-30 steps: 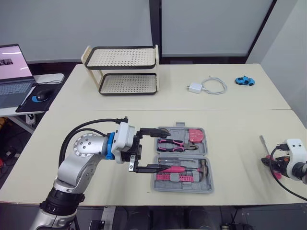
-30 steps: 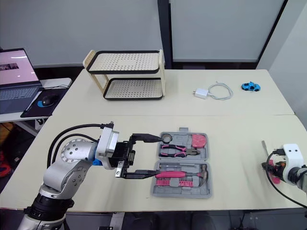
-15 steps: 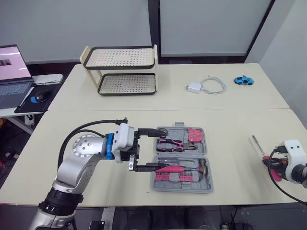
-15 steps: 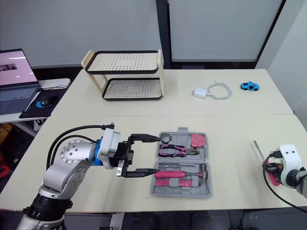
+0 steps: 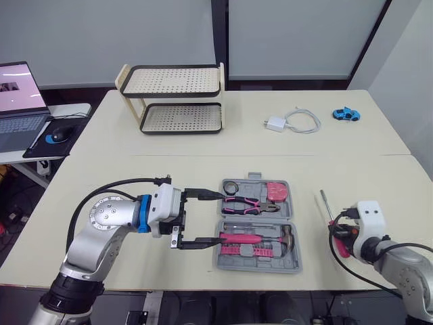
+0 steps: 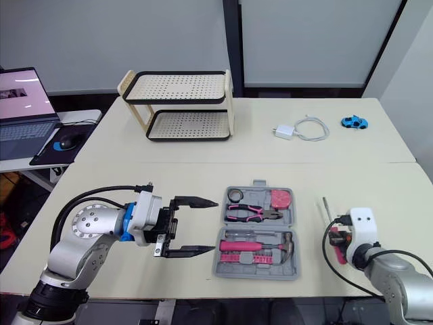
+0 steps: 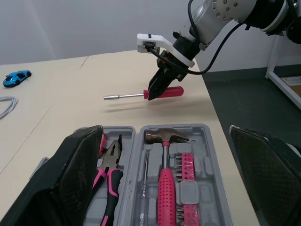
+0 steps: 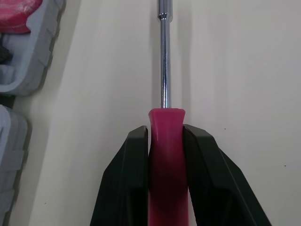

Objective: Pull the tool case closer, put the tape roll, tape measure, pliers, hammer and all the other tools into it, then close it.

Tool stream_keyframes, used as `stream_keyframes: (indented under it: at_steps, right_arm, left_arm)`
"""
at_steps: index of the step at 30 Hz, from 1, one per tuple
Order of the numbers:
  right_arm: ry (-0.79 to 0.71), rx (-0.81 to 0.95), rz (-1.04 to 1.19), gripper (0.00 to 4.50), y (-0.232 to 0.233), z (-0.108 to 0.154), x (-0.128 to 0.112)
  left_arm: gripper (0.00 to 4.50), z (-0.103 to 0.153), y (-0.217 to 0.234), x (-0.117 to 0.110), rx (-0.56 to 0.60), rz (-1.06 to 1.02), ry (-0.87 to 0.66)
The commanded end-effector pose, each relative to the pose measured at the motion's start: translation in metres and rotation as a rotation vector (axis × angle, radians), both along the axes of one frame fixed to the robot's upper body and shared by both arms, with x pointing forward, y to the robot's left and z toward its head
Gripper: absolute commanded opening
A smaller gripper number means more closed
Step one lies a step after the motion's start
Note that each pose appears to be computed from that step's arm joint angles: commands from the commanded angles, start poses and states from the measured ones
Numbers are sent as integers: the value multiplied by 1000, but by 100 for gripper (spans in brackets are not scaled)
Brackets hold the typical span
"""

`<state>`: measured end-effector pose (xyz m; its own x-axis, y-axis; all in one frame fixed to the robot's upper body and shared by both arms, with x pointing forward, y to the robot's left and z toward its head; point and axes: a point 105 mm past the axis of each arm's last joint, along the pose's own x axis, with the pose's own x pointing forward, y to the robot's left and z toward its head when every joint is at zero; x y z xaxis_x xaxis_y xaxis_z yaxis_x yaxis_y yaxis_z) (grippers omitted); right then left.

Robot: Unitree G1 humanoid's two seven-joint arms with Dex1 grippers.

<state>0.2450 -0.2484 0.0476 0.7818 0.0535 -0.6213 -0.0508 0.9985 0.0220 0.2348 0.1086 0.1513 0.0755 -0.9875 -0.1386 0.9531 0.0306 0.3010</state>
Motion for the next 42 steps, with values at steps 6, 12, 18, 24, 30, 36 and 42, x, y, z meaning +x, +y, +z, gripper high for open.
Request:
stream_keyframes:
  at_steps: [6, 12, 18, 24, 30, 36, 42]
  right_arm:
    - [-22, -9, -41, 75, 2, 0, 4]
    - [-26, -7, -22, 75, 9, -4, 4]
    - [-32, -7, -17, 75, 14, -7, 8]
    - [-24, -6, -28, 75, 16, -11, 11]
    - [-3, 23, -29, 75, 22, -16, 10]
    - [-11, 25, -44, 171, 21, -13, 9]
    - [-56, 148, -26, 376, 29, 11, 4]
  left_arm:
    - [450, 4, 2, -2, 6, 0, -39]
    - [450, 3, 1, -4, 3, -2, -36]
    - [450, 1, -1, -7, 2, -11, -33]
    - [450, 0, -3, -8, 1, -16, -34]
    - [450, 1, -5, -7, -3, -18, -37]
    - [450, 2, -8, -7, -9, -19, -41]
    - [450, 6, -9, -4, -11, -15, -48]
